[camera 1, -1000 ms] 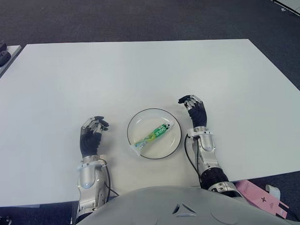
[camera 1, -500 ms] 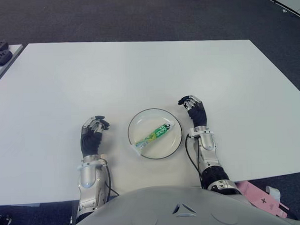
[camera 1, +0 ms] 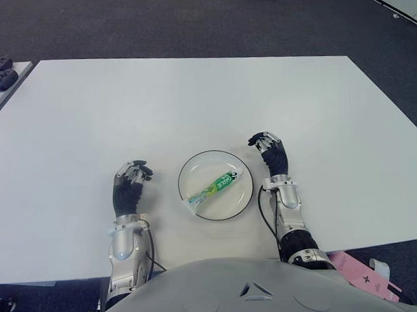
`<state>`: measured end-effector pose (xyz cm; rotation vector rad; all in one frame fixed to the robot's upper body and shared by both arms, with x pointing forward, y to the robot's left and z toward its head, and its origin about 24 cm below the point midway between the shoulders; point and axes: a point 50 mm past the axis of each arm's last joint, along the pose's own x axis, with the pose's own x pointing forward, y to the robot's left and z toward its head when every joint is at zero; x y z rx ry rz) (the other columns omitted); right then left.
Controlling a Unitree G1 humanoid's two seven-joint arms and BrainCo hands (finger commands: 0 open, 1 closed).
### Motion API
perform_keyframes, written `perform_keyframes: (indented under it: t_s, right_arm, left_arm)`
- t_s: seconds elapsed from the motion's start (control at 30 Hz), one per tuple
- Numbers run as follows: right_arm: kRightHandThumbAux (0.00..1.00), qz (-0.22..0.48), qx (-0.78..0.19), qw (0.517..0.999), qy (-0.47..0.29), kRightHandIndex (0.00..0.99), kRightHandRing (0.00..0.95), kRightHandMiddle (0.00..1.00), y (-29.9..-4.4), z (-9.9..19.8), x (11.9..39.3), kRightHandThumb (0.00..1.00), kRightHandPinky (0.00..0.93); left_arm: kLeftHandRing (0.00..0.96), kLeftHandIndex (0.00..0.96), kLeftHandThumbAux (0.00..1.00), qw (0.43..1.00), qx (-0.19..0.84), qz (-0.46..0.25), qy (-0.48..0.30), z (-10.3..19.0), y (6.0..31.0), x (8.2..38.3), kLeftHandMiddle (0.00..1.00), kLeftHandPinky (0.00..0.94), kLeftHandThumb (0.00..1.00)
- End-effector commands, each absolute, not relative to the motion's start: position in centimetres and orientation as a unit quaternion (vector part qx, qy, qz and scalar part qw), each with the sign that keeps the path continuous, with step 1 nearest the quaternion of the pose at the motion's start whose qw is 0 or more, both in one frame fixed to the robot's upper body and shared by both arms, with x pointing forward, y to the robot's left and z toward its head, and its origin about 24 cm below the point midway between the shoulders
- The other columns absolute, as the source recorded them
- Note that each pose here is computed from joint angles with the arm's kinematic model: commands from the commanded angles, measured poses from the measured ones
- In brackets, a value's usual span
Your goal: Put the toothpaste on the table into the plate.
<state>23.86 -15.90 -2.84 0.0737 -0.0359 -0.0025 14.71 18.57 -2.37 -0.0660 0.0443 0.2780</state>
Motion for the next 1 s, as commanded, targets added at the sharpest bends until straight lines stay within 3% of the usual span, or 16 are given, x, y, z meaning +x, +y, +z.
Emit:
perform_keyframes:
  t_s: [0.03, 1.0]
  right_arm:
    - [0.725, -0.024, 0.045, 0.998, 0.046, 0.430, 0.506, 0.507, -16.4, -5.4, 21.1, 0.707, 0.508]
    - [0.725, -0.062, 0.036, 0.995, 0.071, 0.429, 0.501, 0.507, -16.7, -5.7, 20.0, 0.705, 0.505]
  left_arm:
    - [0.540, 0.434, 0.722, 0.986, -0.030, 0.153, 0.055, -3.4, 18.4, 14.3, 0.560, 0.522, 0.697]
    - [0.542, 0.434, 0.721, 0.986, -0.013, 0.151, 0.064, -3.8, 18.4, 14.4, 0.548, 0.533, 0.698]
